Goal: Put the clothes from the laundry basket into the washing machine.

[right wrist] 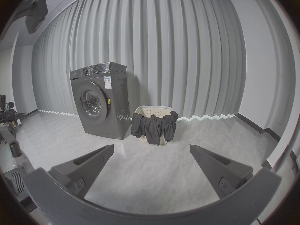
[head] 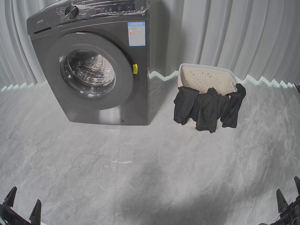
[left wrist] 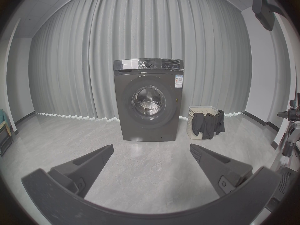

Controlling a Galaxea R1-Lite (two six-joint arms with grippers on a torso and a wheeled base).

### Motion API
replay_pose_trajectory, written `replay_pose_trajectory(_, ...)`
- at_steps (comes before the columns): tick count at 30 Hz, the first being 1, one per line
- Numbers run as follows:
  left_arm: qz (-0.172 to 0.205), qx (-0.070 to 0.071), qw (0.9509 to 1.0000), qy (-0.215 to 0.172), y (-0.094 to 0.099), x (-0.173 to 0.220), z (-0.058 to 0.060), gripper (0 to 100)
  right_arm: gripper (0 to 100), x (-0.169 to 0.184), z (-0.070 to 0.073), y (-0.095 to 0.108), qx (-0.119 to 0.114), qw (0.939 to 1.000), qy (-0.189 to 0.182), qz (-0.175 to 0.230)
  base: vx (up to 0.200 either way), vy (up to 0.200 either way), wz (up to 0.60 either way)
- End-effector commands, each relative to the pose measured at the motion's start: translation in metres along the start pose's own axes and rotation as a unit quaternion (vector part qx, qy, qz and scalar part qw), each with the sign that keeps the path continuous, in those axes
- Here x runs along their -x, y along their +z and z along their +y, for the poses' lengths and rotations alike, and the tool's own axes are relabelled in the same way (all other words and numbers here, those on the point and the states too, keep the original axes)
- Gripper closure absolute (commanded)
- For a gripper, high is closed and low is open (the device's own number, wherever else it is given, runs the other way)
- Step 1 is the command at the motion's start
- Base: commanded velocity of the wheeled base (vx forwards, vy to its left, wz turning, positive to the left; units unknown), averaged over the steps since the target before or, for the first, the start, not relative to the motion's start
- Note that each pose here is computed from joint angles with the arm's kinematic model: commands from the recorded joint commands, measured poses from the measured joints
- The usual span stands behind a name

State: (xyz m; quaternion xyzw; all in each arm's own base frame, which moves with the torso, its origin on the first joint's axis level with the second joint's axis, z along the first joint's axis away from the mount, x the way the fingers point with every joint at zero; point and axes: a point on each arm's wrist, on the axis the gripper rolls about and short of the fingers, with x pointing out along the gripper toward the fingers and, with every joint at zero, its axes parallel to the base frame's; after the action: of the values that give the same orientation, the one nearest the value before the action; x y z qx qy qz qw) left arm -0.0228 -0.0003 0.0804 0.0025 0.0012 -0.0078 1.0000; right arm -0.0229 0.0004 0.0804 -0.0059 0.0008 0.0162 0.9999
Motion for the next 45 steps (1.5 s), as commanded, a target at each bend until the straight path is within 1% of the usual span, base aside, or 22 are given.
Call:
replay_pose_trajectory(1, 0.000, -0.001, 1.0000, 0.000, -0.0048, 0.0001, 0.0000, 0, 0, -0.0001, 0.0000, -0.0053, 0.001, 1.0000, 0.002, 0.001, 0.000, 0.000, -0.60)
replay_pose_trajectory(6, -0.001, -0.001, 1.0000, 0.000, -0.0047, 0.0001, 0.0000, 0, 0, -0.0001, 0.0001, -0.0053, 0.000, 1.0000, 0.001, 0.001, 0.000, 0.000, -0.60)
replay_pose_trajectory(17, 0.000, 0.000, 1.0000, 0.000, -0.0048, 0.0001, 0.0000, 0, 0, -0.0001, 0.0001, -0.0051, 0.000, 1.0000, 0.001, 0.000, 0.000, 0.000, 0.00)
replay_pose_trajectory(45, 0.000, 0.003, 1.0000, 0.001, -0.0048, 0.0001, 0.0000, 0, 0, -0.0001, 0.0000, -0.0051, -0.001, 1.0000, 0.002, 0.000, 0.200, 0.000, 0.00)
